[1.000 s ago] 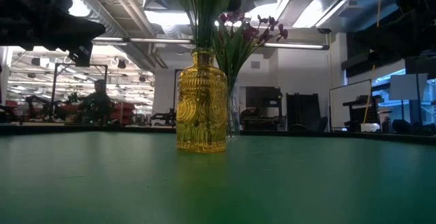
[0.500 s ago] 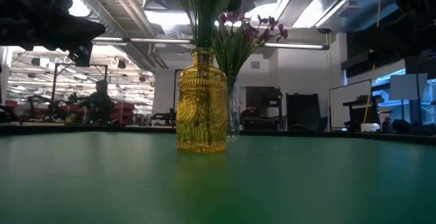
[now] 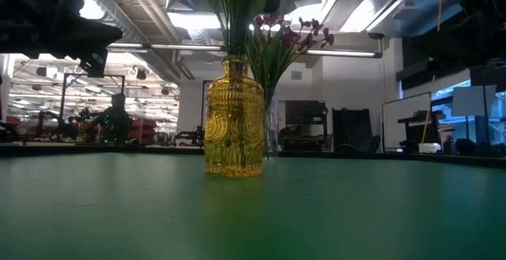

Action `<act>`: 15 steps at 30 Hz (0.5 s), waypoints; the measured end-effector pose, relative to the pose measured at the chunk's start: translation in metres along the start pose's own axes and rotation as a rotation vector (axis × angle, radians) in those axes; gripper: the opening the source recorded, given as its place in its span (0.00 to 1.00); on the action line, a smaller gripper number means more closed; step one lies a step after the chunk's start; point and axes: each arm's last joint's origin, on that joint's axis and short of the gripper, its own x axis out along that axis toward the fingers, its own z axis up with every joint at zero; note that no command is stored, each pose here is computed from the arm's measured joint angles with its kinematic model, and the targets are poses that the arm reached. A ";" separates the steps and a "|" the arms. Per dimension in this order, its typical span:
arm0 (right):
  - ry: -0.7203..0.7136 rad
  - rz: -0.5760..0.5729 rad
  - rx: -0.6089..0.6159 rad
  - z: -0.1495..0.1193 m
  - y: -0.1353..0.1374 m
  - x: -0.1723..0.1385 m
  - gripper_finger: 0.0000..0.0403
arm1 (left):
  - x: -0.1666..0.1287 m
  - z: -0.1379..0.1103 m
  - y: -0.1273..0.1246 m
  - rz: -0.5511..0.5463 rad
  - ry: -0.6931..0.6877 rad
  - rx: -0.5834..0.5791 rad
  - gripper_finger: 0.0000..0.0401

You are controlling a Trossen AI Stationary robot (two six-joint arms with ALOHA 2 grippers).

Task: Sort flowers into vase by color
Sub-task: Return to Home Position

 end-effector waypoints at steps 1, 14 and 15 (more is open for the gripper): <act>0.000 0.000 0.000 0.000 0.000 0.000 0.02 | 0.000 0.000 0.000 0.000 0.000 0.003 0.00; 0.000 0.000 0.000 0.000 0.000 0.000 0.02 | 0.000 0.000 0.000 0.000 0.000 0.005 0.00; 0.000 0.000 0.000 0.000 0.000 0.000 0.02 | 0.000 0.000 0.000 0.000 0.000 0.005 0.00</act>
